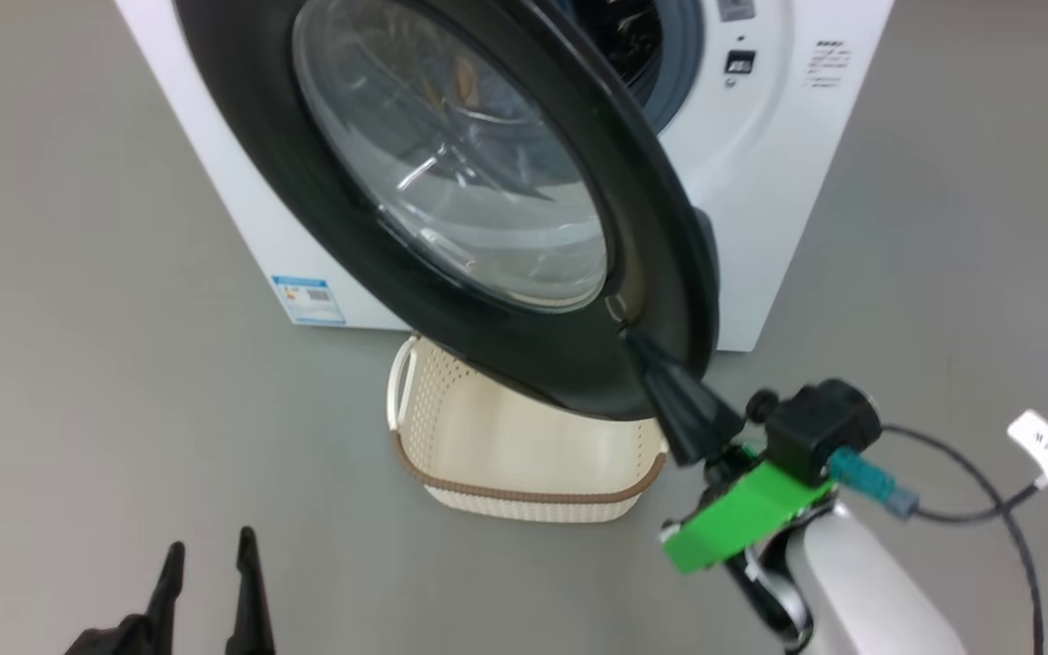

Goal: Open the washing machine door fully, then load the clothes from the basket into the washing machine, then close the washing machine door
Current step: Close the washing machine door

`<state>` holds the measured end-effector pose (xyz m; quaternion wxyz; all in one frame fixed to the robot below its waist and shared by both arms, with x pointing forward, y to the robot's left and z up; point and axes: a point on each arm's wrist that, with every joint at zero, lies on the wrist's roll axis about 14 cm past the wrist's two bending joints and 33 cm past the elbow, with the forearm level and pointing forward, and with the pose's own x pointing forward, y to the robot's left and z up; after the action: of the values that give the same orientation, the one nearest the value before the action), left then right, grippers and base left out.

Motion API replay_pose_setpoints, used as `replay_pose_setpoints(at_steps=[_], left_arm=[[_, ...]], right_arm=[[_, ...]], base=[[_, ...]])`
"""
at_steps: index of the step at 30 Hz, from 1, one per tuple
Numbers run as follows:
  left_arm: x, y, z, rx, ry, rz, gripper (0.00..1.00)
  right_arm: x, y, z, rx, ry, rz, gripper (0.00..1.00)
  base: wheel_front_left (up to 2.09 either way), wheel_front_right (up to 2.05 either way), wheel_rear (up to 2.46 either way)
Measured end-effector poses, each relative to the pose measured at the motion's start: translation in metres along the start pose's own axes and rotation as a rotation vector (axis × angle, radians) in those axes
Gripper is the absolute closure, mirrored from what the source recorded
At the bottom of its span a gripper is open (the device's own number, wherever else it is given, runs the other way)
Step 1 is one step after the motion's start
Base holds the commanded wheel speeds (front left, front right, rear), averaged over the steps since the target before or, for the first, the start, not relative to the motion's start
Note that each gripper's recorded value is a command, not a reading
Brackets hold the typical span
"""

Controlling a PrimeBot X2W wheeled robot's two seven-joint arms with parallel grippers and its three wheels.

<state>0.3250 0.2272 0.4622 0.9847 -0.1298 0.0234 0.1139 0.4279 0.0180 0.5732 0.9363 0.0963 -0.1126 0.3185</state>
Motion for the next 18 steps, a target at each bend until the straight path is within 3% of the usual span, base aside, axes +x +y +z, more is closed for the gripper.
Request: replay_pose_setpoints(at_steps=[18], left_arm=[[0.009,-0.007,-0.019,-0.046,0.066,0.013,0.00]], right_arm=[[0.039,-0.048,-0.013,-0.035,0.000,-0.074,1.00]], base=[[0.00,0.00,0.00]])
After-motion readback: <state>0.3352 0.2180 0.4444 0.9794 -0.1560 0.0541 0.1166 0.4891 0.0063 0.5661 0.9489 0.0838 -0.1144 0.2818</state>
